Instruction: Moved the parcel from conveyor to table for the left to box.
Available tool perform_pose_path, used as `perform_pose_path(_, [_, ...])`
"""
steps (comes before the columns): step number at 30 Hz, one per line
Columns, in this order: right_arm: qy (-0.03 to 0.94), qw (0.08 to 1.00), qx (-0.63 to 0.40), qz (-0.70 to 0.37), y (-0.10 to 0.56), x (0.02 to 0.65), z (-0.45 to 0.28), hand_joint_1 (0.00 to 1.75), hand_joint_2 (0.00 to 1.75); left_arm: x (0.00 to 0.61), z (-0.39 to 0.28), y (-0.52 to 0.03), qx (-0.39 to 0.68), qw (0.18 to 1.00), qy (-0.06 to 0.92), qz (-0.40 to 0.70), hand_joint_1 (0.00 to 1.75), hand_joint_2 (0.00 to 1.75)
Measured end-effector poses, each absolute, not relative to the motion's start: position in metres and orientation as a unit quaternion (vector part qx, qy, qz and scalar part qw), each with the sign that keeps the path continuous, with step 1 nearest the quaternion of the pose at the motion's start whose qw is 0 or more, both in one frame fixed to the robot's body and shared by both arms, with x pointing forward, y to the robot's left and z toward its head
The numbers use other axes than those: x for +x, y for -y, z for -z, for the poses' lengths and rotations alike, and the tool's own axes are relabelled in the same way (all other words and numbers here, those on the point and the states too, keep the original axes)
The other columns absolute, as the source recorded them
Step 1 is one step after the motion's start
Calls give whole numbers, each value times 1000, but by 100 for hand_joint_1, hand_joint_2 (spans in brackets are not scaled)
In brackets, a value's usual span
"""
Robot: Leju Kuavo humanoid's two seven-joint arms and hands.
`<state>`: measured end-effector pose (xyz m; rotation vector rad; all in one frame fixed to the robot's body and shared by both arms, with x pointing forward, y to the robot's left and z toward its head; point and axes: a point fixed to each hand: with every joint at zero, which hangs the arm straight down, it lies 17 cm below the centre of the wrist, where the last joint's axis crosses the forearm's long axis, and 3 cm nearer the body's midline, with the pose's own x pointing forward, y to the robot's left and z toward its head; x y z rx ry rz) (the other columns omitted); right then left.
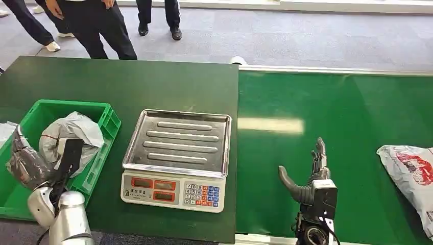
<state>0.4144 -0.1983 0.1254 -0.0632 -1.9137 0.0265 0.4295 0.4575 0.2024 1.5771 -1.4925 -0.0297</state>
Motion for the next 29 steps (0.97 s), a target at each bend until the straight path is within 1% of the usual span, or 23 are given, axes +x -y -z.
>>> perform_pose_path(4, [817, 576, -25, -13, 197, 416, -126, 0, 175, 428, -206, -459, 648, 454, 612, 21, 0, 175])
perform_pose_path(7, [820, 572, -24, -14, 197, 418, -130, 0, 175, 422, -217, -462, 653, 428, 624, 22, 0, 175])
perform_pose_path(8, [820, 571, -23, -14, 197, 419, -131, 0, 175, 421, -218, -465, 656, 425, 624, 19, 0, 0])
perform_pose_path(12, [822, 569, -23, -14, 196, 420, -133, 0, 175, 414, -223, -471, 660, 416, 625, 6, 0, 0])
perform_pose_path(19, [823, 567, -14, -17, 189, 421, -135, 0, 175, 346, -302, -500, 681, 295, 658, -123, 0, 0])
perform_pose_path(24, [824, 567, -8, -19, 184, 421, -135, 0, 175, 311, -360, -491, 682, 210, 681, -163, 0, 0])
perform_pose_path(29, [825, 565, -8, -13, 184, 422, -135, 0, 175, 284, -389, -479, 650, 158, 713, -212, 0, 0])
